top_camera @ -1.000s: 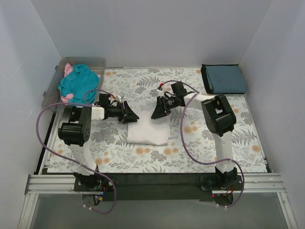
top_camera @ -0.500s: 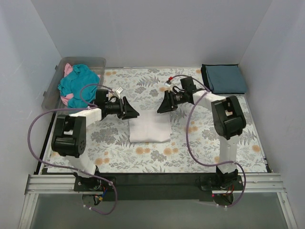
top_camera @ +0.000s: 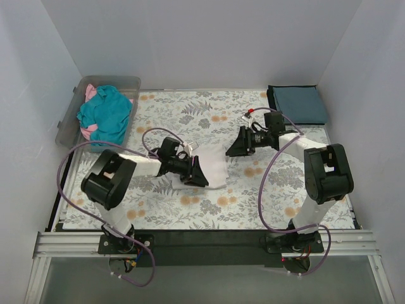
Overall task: Fold and stack the t-shirts
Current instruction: Fold the tshirt
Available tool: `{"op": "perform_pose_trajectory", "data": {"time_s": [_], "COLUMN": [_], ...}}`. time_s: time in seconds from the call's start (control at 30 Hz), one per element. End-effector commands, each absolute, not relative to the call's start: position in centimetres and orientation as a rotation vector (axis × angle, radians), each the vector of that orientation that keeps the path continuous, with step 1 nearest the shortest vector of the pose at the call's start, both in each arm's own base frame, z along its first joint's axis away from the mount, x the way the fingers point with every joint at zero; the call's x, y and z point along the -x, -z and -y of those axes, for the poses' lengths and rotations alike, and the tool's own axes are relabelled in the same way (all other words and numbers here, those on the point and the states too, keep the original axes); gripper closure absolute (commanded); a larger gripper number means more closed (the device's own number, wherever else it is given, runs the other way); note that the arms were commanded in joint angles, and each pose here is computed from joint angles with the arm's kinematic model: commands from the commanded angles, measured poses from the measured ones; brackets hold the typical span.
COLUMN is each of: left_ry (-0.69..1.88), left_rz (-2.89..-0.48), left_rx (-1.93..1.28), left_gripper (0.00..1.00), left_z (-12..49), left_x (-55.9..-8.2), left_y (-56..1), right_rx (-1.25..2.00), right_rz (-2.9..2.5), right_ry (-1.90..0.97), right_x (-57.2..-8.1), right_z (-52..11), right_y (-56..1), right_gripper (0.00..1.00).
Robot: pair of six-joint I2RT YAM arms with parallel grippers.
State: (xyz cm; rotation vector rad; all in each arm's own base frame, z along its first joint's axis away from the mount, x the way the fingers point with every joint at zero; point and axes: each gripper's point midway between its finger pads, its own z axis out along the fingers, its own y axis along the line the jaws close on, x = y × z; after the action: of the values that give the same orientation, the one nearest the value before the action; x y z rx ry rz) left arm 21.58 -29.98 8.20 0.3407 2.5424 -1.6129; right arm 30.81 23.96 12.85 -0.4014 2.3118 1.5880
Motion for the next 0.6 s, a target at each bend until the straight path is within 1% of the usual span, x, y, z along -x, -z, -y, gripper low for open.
{"op": "perform_pose_trajectory", "data": {"time_s": [0.0, 0.1, 0.17, 0.23, 0.27, 0.4, 0.43, 0.47, 0.57], "left_ry": [1.505, 1.491, 1.547, 1.606, 1.620, 1.606, 1.599, 1.585, 1.577], "left_rz": [-2.723, -2.781, -2.720, -2.617, -2.522, -2.434, -2.440, -2.500, -2.548], "left_rx": [-0.191, -0.184, -0.233, -0.293, -0.349, -0.357, -0.357, -0.315, -0.212], "left_gripper": [0.64, 0.64, 0.64, 0.64, 0.63, 0.60, 0.60, 0.61, 0.61], "left_z": [28.9, 28.9, 29.7, 30.3, 30.3, 27.7, 27.0, 25.9, 23.5], "left_x": [-21.4, -21.6, -22.5, -22.8, -22.8, -22.0, -21.8, -21.3, -21.7], "left_y": [-2.9, -1.2, -3.2, -7.0, -9.9, -13.2, -12.9, -11.9, -9.4], "right_rx": [0.459, 0.453, 0.462, 0.479, 0.508, 0.592, 0.606, 0.636, 0.662], "right_rz": [-2.262, -2.276, -2.284, -2.281, -2.273, -2.250, -2.258, -2.273, -2.327], "right_ry": [-1.589, -1.595, -1.596, -1.605, -1.609, -1.651, -1.664, -1.684, -1.730], "right_x": [-30.1, -29.7, -28.8, -28.1, -27.5, -25.8, -25.3, -24.6, -23.7], "right_z": [-24.5, -24.7, -25.0, -25.4, -26.0, -28.0, -28.5, -29.3, -30.2], "right_y": [-14.3, -14.0, -13.8, -13.8, -14.1, -13.9, -13.5, -12.8, -10.6], "right_gripper": [0.44, 0.44, 0.44, 0.44, 0.44, 0.43, 0.43, 0.43, 0.44]}}
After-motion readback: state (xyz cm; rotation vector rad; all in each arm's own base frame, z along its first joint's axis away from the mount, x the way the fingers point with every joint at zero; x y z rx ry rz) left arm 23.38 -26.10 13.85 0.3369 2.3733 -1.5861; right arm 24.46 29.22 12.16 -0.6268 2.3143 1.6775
